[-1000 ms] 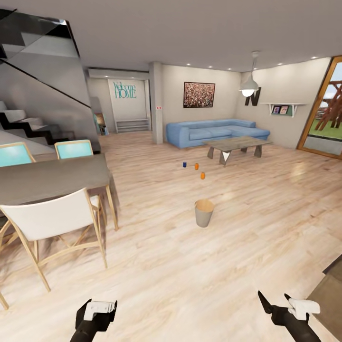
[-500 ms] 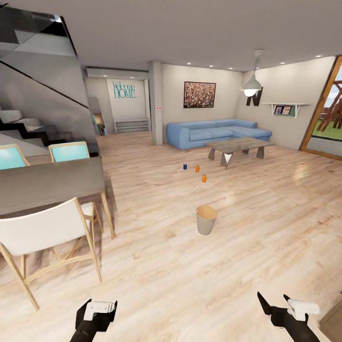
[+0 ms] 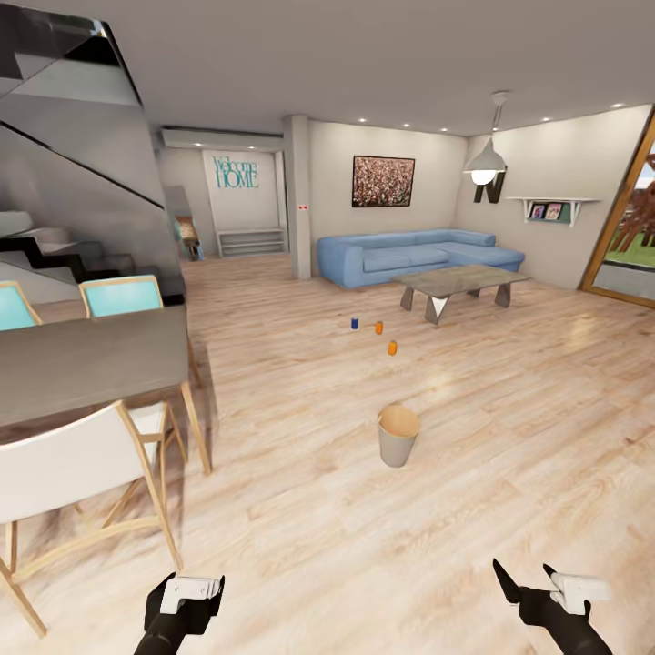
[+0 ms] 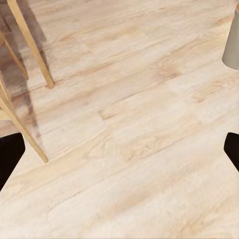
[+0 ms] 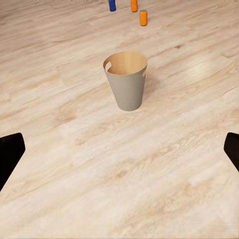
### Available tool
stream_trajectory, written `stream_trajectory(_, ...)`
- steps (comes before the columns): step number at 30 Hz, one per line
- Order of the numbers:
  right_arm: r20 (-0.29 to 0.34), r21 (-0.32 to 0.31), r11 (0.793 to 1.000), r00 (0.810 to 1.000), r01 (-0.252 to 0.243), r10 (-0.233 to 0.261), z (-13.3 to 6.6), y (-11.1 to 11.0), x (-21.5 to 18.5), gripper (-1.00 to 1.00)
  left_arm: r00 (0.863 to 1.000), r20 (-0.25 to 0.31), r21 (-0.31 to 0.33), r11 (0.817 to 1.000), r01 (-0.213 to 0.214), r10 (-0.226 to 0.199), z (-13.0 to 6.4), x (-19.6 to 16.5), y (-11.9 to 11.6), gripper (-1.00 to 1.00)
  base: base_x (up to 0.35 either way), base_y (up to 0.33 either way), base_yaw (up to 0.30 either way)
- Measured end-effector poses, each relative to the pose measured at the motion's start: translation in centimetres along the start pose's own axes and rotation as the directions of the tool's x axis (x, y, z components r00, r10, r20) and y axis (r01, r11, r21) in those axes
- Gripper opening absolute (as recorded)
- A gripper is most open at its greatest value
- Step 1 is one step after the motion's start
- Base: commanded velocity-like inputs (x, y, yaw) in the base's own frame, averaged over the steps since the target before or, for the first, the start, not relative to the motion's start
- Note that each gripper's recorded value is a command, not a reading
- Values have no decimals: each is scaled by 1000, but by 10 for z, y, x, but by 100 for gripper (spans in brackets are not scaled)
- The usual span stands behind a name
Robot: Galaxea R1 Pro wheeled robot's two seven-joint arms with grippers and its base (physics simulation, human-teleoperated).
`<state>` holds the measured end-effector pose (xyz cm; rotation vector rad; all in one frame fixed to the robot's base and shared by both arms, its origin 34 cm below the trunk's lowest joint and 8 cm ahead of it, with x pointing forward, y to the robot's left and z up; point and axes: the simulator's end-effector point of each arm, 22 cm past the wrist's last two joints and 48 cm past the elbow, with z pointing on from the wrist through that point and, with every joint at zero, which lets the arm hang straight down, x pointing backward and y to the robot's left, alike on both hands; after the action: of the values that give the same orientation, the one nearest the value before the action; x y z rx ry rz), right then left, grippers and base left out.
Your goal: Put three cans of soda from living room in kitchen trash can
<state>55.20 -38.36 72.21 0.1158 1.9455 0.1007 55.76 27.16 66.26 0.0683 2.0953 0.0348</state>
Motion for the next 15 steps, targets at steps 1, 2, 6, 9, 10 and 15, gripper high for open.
stream_trajectory(1,0,0,1000,1000,0,0,0,0,0,100,1000,0,0,1000,0,0,0,0,0,100,307,-104,0)
stream_trajectory(2,0,-1,1000,1000,0,0,0,0,0,100,1000,0,0,1000,0,0,0,0,0,100,305,-111,0)
stream_trajectory(6,0,-1,1000,1000,0,0,0,0,0,100,1000,0,0,1000,0,0,0,0,0,100,301,-124,0)
stream_trajectory(9,0,0,1000,1000,-1,1,0,0,0,100,1000,-1,0,1000,0,0,0,0,0,100,298,-133,0)
stream_trajectory(10,0,0,1000,1000,-1,1,0,0,0,100,1000,-1,0,1000,0,0,0,0,0,100,297,-136,0)
stream_trajectory(15,0,0,1000,1000,-1,1,0,0,0,100,1000,-1,0,1000,0,0,0,0,0,100,295,-140,0)
